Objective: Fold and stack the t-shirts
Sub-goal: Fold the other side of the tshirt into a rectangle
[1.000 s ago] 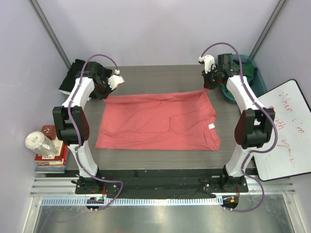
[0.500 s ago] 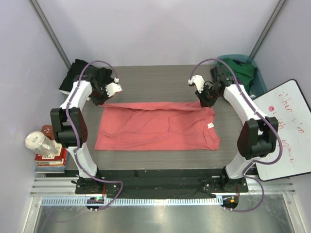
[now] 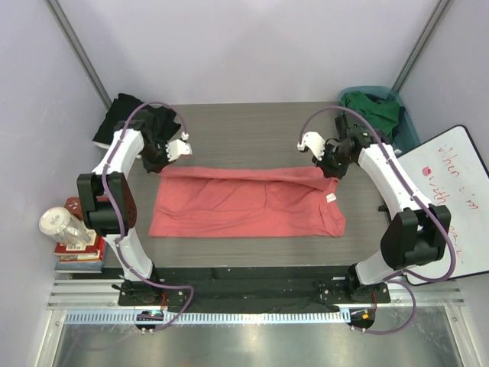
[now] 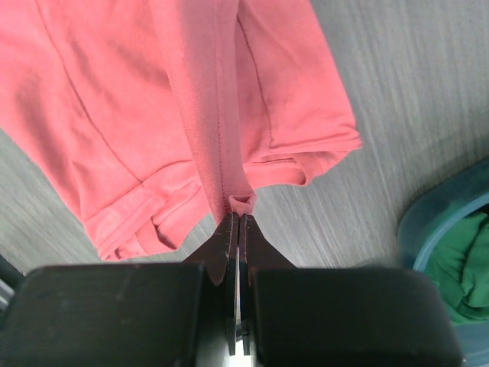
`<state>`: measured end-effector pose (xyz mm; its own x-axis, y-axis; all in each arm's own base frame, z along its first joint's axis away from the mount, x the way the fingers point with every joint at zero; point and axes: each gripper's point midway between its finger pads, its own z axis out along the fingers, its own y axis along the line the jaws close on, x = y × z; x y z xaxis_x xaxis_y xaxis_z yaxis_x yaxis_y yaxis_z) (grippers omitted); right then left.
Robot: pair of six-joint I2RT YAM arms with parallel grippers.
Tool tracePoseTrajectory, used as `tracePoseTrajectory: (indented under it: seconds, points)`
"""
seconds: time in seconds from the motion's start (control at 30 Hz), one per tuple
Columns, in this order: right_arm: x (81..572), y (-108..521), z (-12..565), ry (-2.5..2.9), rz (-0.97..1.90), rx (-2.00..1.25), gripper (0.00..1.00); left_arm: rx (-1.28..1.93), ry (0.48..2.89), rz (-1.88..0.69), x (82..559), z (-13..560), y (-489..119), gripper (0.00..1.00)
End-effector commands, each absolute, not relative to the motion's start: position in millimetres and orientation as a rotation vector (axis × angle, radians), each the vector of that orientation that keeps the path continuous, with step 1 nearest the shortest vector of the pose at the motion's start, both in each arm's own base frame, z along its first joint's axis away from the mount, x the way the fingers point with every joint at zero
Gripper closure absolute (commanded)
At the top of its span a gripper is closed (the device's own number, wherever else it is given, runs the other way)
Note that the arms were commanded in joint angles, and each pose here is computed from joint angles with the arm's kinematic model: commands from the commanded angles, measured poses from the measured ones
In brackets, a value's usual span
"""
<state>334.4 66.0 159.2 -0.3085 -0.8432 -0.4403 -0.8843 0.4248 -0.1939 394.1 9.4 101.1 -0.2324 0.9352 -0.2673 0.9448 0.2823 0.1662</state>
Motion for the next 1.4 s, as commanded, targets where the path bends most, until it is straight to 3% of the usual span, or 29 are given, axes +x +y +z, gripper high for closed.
tracePoseTrajectory:
  seconds: [0.0, 0.7, 1.37]
  points:
    - [318, 67, 161, 2.180, 0.088, -1.554, 0.99, 1.791, 2.224, -0.074, 376, 115, 13, 1.00]
    - [262, 100, 136, 2.060, 0.105, -1.950, 0.99, 1.942, 2.243, -0.123, 350, 92, 22, 1.00]
    - [247, 94, 150, 2.009, 0.049, -2.057, 0.99, 1.961, 2.225, -0.184, 340, 106, 18, 1.00]
